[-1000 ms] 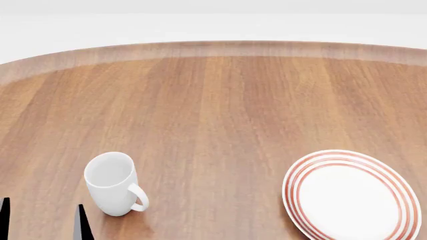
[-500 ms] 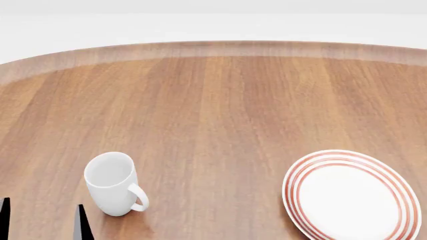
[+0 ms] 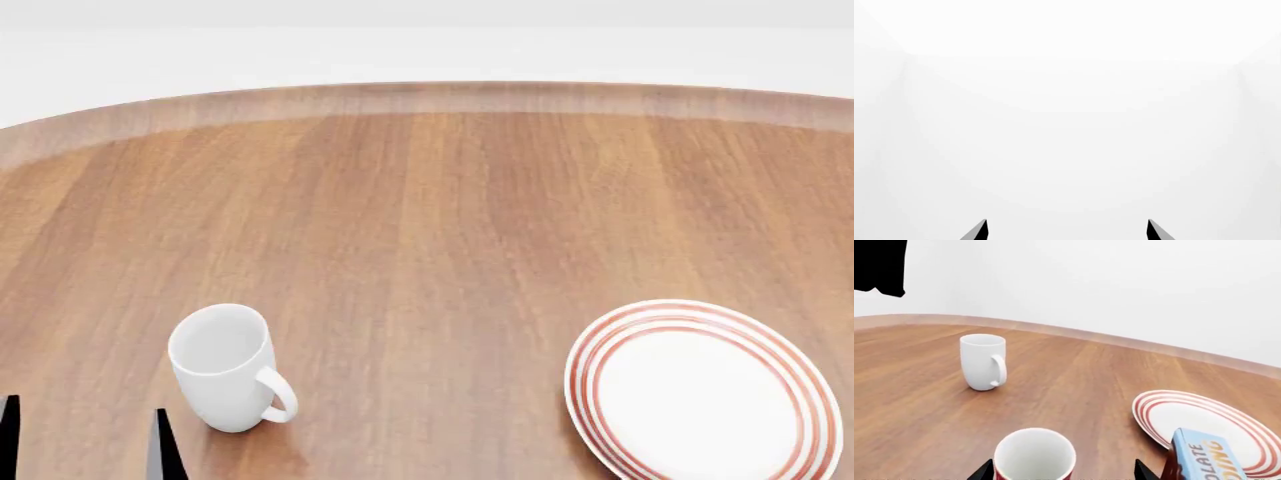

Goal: Pick up the red mug and put it on the plate

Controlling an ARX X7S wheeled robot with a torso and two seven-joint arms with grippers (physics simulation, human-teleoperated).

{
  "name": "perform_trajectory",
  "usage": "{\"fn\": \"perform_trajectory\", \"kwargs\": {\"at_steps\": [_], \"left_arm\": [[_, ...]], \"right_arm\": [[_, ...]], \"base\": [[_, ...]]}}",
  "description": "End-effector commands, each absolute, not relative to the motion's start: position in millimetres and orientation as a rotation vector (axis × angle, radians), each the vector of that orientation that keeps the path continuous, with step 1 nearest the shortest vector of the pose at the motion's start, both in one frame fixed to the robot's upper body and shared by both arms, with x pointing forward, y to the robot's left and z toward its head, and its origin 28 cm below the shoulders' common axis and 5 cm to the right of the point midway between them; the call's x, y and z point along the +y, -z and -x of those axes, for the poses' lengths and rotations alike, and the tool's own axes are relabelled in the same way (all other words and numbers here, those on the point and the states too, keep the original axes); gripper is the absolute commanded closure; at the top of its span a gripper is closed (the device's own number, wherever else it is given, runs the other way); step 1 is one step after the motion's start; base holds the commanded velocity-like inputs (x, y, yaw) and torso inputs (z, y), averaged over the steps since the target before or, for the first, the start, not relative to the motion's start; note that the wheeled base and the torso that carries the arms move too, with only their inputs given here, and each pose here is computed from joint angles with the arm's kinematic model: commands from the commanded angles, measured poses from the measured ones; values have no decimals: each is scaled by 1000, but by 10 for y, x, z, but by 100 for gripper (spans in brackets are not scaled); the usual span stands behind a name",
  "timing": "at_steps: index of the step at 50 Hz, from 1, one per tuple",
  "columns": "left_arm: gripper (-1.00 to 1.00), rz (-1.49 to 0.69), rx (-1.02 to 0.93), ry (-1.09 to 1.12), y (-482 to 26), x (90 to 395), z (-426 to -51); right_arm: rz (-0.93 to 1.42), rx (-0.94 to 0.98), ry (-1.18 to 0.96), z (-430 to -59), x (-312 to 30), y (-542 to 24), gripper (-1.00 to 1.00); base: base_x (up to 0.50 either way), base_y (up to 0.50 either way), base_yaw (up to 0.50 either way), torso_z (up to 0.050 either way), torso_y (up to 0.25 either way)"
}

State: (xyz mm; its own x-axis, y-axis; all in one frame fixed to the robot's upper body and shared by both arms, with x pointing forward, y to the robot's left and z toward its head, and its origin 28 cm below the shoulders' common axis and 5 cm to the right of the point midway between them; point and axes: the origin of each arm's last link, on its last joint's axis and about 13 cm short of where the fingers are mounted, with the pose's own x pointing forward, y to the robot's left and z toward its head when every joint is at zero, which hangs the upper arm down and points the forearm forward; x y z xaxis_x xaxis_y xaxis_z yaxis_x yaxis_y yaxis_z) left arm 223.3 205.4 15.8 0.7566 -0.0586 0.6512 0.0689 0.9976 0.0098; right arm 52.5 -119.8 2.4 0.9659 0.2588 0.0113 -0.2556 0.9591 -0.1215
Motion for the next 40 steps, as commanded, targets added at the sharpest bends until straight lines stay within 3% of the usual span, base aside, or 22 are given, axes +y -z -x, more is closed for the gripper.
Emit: {"fn": "perform_trajectory", "kwargs": {"at_steps": [1,40], "left_arm": [[-100,16,-710,69,-159,2054,-2233],[-100,18,-714,72,-166,2054,-2233]], "right_arm": [[119,-21,-265,-515,-1191,-13,-100],[77,22,-264,-411,-1215,157,-100]], "base": [[0,0,0,0,0],[0,0,0,0,0]]}}
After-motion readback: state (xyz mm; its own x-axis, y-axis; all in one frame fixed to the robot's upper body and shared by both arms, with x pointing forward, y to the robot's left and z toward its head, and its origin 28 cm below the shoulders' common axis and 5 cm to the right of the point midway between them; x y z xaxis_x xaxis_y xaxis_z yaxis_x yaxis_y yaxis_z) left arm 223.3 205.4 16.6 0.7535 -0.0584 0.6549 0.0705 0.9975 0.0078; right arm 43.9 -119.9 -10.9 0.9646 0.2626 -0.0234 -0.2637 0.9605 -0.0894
